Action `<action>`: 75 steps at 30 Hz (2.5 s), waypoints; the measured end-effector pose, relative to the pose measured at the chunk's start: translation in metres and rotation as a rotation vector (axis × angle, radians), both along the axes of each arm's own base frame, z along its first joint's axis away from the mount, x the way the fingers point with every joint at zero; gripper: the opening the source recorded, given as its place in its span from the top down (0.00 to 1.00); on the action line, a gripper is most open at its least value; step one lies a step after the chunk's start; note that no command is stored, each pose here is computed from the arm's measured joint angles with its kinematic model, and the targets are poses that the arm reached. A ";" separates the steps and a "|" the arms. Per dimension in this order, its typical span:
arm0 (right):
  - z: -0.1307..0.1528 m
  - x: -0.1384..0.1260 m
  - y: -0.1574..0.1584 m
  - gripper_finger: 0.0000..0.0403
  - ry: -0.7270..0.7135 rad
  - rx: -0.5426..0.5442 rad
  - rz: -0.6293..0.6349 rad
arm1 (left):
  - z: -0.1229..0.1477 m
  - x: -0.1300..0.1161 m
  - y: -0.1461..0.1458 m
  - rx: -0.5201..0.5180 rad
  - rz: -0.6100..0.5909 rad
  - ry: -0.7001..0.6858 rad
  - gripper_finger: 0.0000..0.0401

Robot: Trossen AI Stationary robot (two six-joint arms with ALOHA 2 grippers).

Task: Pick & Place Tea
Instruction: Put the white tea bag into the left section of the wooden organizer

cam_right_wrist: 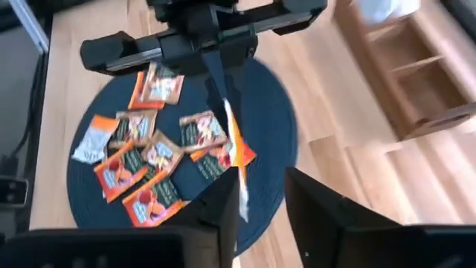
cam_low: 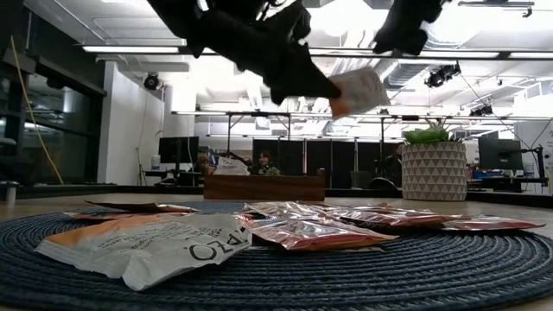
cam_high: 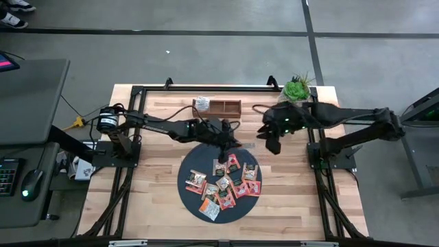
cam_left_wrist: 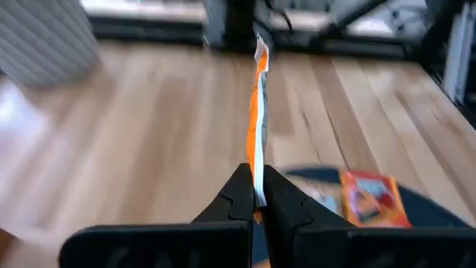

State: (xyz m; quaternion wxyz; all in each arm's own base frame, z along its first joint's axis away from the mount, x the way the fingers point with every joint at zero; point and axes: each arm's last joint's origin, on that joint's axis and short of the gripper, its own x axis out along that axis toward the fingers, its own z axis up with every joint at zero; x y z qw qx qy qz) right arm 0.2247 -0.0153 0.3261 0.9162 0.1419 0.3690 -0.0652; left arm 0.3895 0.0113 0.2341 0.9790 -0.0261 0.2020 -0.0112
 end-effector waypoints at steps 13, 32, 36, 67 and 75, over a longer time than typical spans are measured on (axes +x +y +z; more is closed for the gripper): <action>0.039 -0.032 -0.003 0.67 -0.256 -0.155 -0.139 | 0.046 -0.018 0.037 0.024 0.078 -0.631 1.00; 0.056 0.020 -0.016 0.67 -0.601 -0.243 -0.072 | 0.062 -0.032 0.047 -0.014 0.088 -0.883 1.00; 0.061 0.016 -0.016 0.67 -0.635 -0.250 -0.081 | 0.062 -0.032 0.047 -0.014 0.088 -0.882 1.00; 0.042 0.006 -0.014 1.00 -0.417 -0.194 -0.055 | 0.055 -0.031 0.060 -0.079 -0.029 -0.784 0.71; 0.039 0.006 -0.020 1.00 -0.404 -0.143 -0.010 | 0.053 -0.032 0.066 -0.102 -0.050 -0.764 0.62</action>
